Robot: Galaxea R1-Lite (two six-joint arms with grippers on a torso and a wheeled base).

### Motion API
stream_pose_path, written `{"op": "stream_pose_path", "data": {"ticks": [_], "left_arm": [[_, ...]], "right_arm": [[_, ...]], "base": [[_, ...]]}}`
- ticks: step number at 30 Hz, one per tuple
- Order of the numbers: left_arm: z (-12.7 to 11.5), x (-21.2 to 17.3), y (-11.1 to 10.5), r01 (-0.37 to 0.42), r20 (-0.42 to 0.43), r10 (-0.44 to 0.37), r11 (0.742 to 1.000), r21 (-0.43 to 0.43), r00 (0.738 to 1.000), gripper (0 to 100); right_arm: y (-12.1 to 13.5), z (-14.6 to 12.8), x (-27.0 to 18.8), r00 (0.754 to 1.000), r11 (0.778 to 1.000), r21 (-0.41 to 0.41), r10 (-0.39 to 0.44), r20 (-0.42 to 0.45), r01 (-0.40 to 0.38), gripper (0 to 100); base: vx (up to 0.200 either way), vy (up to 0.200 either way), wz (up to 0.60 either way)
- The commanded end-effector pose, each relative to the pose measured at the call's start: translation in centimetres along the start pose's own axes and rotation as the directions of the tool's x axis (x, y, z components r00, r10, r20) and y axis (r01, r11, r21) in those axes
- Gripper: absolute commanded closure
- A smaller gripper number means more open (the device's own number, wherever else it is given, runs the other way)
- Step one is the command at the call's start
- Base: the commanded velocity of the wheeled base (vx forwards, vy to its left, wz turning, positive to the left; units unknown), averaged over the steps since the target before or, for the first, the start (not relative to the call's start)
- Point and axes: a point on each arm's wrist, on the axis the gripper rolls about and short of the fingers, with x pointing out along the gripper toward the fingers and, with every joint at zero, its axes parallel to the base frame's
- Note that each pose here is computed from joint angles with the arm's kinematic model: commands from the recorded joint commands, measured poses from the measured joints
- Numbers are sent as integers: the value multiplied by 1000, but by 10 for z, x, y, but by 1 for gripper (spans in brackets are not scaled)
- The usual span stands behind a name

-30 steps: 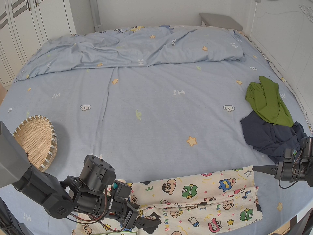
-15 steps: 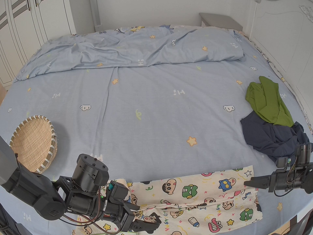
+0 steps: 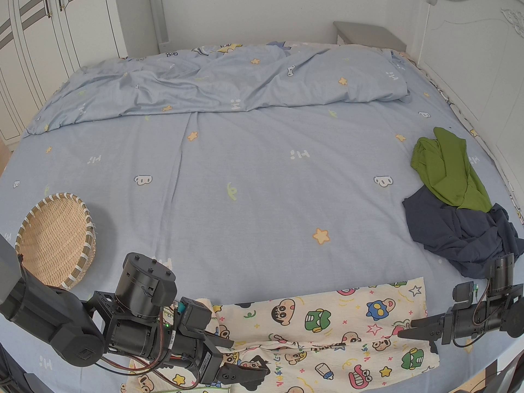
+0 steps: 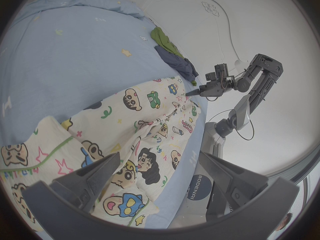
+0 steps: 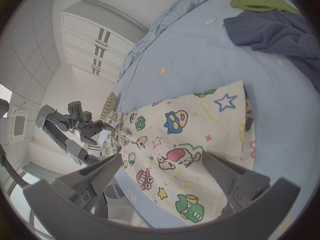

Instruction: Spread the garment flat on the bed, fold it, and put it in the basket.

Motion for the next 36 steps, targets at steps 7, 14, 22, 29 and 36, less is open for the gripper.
{"op": "stream_pose_path", "data": {"ticks": [7, 14, 22, 29, 36], "left_arm": [[7, -13, 4, -24, 58, 24, 1000, -5, 998, 0], [8, -22, 7, -44, 90, 46, 999, -27, 995, 0], [22, -31, 7, -26, 167, 50, 990, -142, 985, 0], [30, -38, 12, -17, 248, 63, 983, -185, 967, 0], [31, -42, 15, -27, 264, 77, 982, -189, 961, 0]], "right_arm": [[-9, -21, -6, 998, 994, 96, -47, -35, 50, 0], [-21, -26, -7, 997, 988, 135, -74, -34, 78, 0], [-9, -24, -27, 991, 986, 121, -119, 53, 112, 0], [9, -27, -41, 987, 989, 89, -130, 97, 122, 0], [-2, -21, -47, 976, 976, 144, -183, 120, 165, 0]], "base": [[0, 0, 0], [0, 0, 0], [0, 0, 0], [0, 0, 0], [0, 0, 0]]}}
